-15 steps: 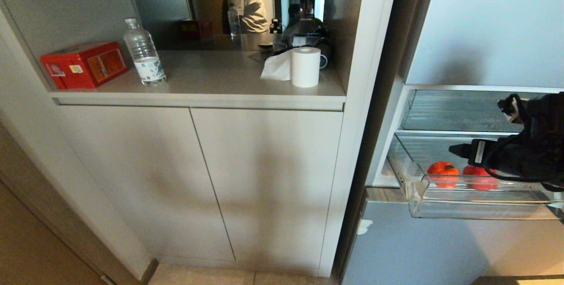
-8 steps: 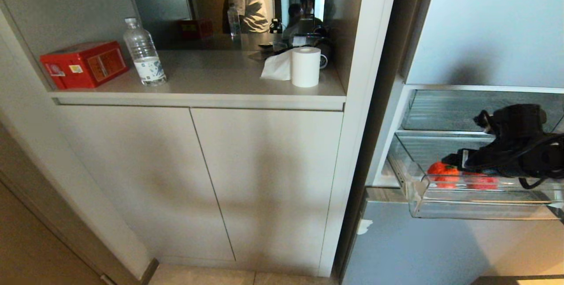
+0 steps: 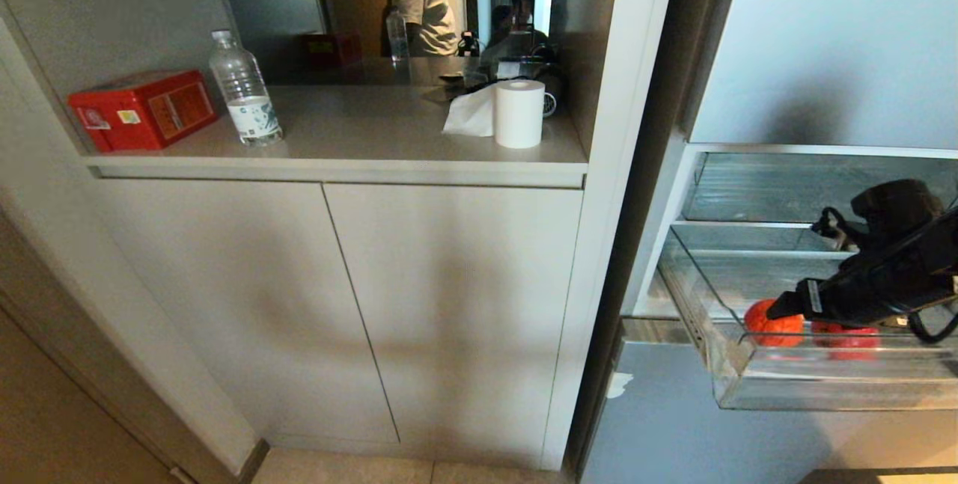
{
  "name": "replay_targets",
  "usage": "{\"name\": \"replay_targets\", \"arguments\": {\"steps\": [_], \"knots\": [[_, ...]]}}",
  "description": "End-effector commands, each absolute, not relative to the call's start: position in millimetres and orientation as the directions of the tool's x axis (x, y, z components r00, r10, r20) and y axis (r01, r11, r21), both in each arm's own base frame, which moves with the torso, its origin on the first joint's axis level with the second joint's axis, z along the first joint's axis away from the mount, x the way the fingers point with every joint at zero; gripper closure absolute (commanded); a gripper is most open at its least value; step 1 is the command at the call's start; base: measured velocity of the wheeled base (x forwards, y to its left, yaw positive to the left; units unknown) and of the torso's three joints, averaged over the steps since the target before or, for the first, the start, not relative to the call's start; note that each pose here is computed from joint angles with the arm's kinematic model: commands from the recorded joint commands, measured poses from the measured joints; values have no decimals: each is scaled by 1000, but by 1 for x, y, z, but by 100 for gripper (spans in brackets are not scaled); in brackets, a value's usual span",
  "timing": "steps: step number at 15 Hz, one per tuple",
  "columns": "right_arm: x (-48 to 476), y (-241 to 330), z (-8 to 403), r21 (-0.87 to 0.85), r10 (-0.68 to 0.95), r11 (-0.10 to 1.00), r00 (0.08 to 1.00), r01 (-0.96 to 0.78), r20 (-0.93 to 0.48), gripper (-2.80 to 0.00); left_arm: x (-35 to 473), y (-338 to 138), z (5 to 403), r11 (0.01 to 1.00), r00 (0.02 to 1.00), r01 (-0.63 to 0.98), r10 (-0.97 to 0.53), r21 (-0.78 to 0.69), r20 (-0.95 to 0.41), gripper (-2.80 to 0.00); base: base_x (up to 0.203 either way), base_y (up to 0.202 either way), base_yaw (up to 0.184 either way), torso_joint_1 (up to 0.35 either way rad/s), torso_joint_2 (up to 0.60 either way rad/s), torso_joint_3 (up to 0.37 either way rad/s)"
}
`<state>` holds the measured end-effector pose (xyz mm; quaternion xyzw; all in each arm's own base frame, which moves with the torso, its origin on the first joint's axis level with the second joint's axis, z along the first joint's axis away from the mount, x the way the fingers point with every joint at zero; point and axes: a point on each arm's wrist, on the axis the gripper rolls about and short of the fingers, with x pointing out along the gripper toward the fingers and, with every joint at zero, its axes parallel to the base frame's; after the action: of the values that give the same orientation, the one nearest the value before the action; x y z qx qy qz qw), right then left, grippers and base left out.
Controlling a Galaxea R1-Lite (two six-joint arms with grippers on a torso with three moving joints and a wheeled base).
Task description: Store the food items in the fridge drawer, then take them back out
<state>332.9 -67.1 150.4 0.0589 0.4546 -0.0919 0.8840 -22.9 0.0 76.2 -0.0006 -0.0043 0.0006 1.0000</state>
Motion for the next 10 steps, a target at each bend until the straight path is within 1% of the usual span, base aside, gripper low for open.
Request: {"name": "replay_targets", "arguments": {"steps": [1,6,10], "knots": [[310,-73,163,20,-116,974,569,226,-814,-280,-23,0,76,1000,1000,-2,2,-2,6,0,0,0,0,0,0,0],[292,-75,156,28,-107,971,537,237,-837,-280,-23,0,76,1000,1000,-2,2,-2,6,0,0,0,0,0,0,0],[278,-71,158,43,-91,972,538,232,-838,-280,-23,0,76,1000,1000,-2,2,-2,6,0,0,0,0,0,0,0]]}}
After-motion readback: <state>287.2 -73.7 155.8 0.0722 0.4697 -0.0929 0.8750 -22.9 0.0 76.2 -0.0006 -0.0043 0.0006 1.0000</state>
